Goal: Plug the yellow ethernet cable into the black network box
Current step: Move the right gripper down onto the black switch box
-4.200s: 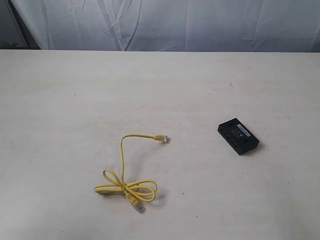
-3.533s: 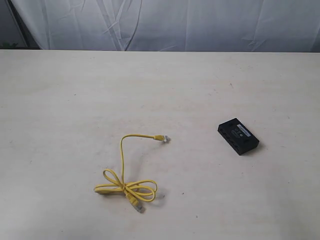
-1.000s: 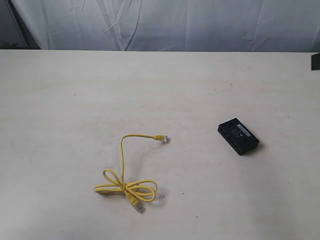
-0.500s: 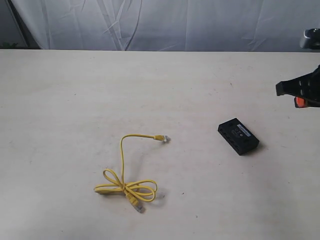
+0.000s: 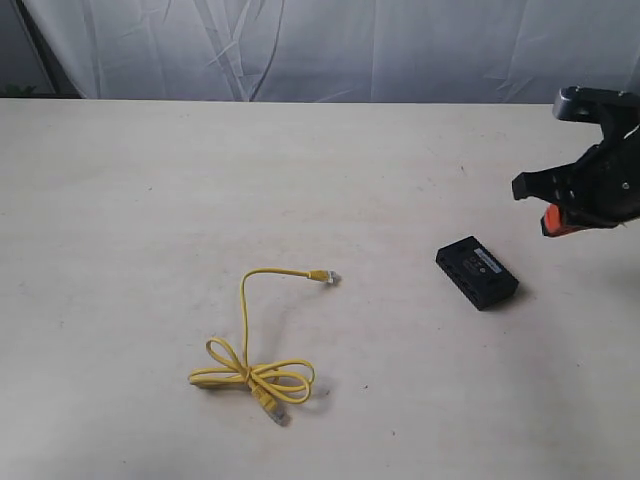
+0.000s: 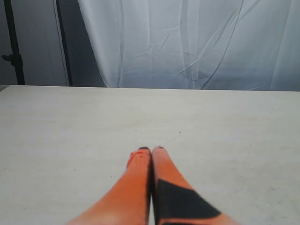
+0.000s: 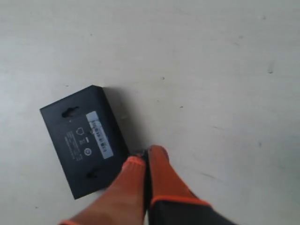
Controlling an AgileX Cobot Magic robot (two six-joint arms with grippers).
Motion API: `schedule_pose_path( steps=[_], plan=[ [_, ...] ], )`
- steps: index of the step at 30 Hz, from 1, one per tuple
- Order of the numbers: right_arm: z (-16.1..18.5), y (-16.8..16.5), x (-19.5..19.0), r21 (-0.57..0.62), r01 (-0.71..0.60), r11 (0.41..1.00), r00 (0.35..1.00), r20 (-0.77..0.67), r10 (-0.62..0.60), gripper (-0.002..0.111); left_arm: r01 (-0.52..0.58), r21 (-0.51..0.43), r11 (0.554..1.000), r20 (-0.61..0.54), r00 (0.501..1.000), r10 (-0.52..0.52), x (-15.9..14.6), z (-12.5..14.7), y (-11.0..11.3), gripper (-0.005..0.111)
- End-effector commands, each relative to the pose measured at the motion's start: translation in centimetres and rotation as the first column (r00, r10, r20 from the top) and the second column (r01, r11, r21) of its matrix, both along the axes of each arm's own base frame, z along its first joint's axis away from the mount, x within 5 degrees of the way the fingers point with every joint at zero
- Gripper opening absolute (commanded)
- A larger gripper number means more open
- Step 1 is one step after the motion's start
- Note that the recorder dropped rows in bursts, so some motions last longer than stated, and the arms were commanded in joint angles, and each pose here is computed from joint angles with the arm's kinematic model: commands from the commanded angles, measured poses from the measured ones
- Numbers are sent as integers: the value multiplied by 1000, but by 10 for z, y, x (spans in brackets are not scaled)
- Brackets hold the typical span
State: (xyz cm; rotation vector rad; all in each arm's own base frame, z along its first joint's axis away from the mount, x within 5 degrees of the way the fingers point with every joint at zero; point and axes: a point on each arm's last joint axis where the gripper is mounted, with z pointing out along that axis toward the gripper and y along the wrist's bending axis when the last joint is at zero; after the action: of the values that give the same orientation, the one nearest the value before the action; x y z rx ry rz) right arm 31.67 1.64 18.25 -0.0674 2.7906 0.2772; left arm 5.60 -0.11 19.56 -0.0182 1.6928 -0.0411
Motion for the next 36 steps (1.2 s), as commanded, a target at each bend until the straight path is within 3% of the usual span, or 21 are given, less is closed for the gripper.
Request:
schedule_pose_path(
  steps=[1,12,21,36],
  plan=[
    [-13,4,9,50,-27,998,1000,18,26,0,-4,5,1000,11,1000,4,0,0,0,0],
    [-38,10,18,119,-50,992,999,11,49,0,-4,5,1000,11,1000,4,0,0,0,0],
    [-37,13,21,184,27,983,999,17,-31,0,-4,5,1000,11,1000,4,0,0,0,0],
    [-37,15,20,190,2,982,1000,8,-3,0,-4,5,1000,11,1000,4,0,0,0,0]
  ],
)
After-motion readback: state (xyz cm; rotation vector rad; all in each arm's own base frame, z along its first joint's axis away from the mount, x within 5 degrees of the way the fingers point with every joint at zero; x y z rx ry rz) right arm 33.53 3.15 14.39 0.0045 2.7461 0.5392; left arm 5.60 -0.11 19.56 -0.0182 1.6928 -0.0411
